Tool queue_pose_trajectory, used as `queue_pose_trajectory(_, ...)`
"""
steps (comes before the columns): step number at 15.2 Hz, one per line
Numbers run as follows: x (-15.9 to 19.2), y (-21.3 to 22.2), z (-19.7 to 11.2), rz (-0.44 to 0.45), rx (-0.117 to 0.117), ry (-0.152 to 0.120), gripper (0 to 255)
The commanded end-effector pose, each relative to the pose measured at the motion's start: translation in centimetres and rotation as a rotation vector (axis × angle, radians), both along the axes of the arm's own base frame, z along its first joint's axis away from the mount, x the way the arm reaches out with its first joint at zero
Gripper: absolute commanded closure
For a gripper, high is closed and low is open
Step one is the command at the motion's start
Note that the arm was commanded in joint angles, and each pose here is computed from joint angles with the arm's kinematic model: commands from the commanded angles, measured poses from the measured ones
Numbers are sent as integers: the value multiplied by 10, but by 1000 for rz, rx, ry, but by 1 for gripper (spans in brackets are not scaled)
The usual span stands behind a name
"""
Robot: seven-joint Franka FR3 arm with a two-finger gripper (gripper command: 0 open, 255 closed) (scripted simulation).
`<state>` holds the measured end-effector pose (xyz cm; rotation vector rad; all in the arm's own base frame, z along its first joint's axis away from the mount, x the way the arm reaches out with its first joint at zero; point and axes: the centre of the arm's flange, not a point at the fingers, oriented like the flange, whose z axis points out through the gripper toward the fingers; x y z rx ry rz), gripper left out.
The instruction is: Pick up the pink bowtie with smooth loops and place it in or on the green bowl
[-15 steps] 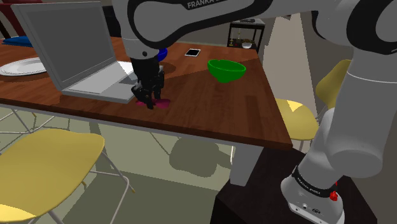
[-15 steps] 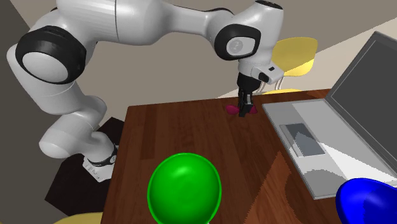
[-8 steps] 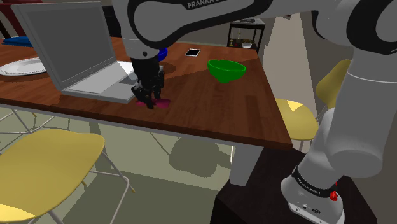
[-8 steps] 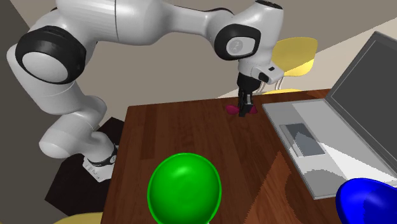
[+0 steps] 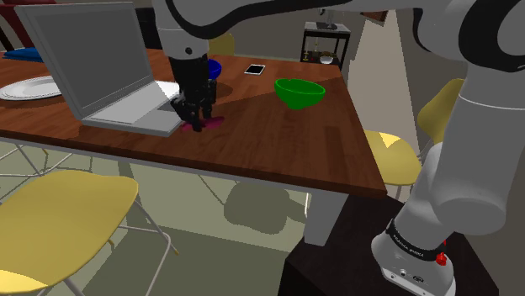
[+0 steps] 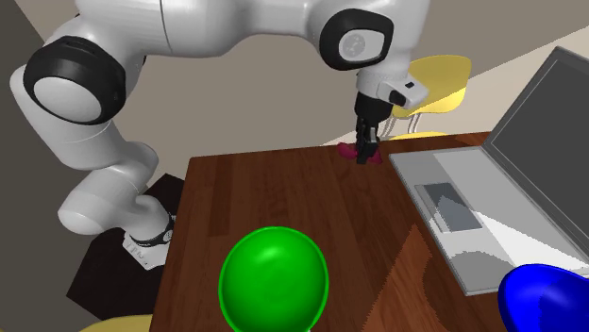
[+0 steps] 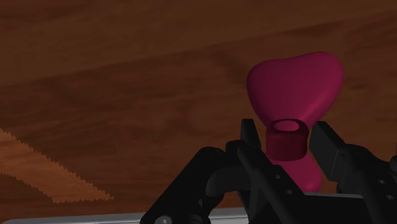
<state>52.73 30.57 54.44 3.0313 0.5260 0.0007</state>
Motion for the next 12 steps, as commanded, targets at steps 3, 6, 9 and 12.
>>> queue_pose_trajectory(3,0,0,21,0,0,0,255)
queue_pose_trajectory(6,0,0,37,0,0,0,255)
queue_pose_trajectory(9,0,0,52,0,0,0,255)
queue_pose_trajectory(12,0,0,68,0,0,0,255)
